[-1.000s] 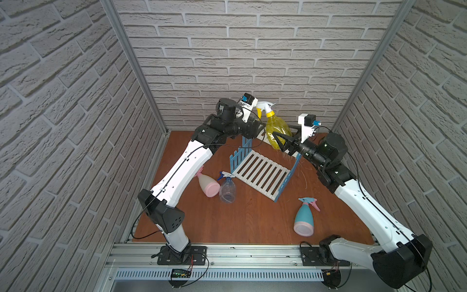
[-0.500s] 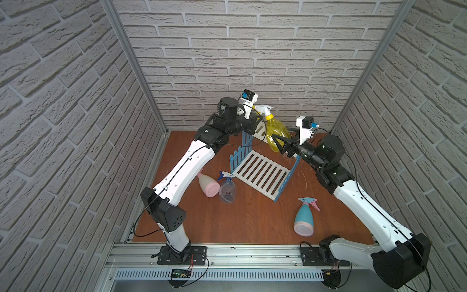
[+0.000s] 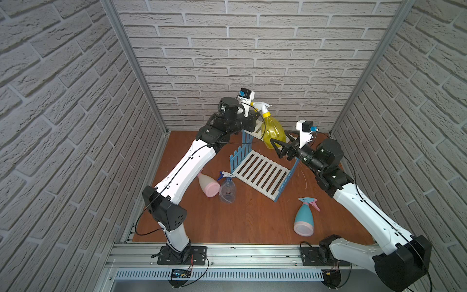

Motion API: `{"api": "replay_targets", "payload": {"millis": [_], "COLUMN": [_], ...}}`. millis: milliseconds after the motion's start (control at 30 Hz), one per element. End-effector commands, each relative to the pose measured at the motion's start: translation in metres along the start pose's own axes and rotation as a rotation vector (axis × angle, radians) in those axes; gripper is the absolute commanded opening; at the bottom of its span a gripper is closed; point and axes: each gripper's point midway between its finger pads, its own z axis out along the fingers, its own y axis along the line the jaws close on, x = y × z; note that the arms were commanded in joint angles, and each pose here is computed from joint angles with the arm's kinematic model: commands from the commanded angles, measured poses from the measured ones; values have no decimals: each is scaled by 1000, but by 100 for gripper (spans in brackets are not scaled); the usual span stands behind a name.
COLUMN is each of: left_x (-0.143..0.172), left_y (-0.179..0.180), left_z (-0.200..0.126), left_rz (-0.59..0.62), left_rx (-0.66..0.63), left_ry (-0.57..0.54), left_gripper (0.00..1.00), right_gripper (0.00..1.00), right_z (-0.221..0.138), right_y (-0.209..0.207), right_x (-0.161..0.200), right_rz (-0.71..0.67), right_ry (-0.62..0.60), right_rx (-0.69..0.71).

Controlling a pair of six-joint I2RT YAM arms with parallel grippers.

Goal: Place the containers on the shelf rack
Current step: 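Pick up a container from the center of the board, then place the container on the shelf.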

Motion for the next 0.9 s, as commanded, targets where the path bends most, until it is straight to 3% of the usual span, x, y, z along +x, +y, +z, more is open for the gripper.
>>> {"api": "replay_targets", "payload": {"millis": [0, 267, 867], "left_x": [-32, -36, -42], "left_y": [17, 46, 48], "left_z": [1, 22, 48], "left_rz": [38, 322, 575], "left_rx": [-64, -212, -216], "left_ry": [-99, -38, -145], "left_gripper": [0, 0, 0], "right_gripper": [99, 99, 99], "right_z": [-14, -37, -49], "right_y": [7, 0, -1], "right_x": [-17, -11, 7], "right_rz": [-33, -66, -81], "right_ry": [-56, -51, 0], "right_rx": [12, 93, 114]}}
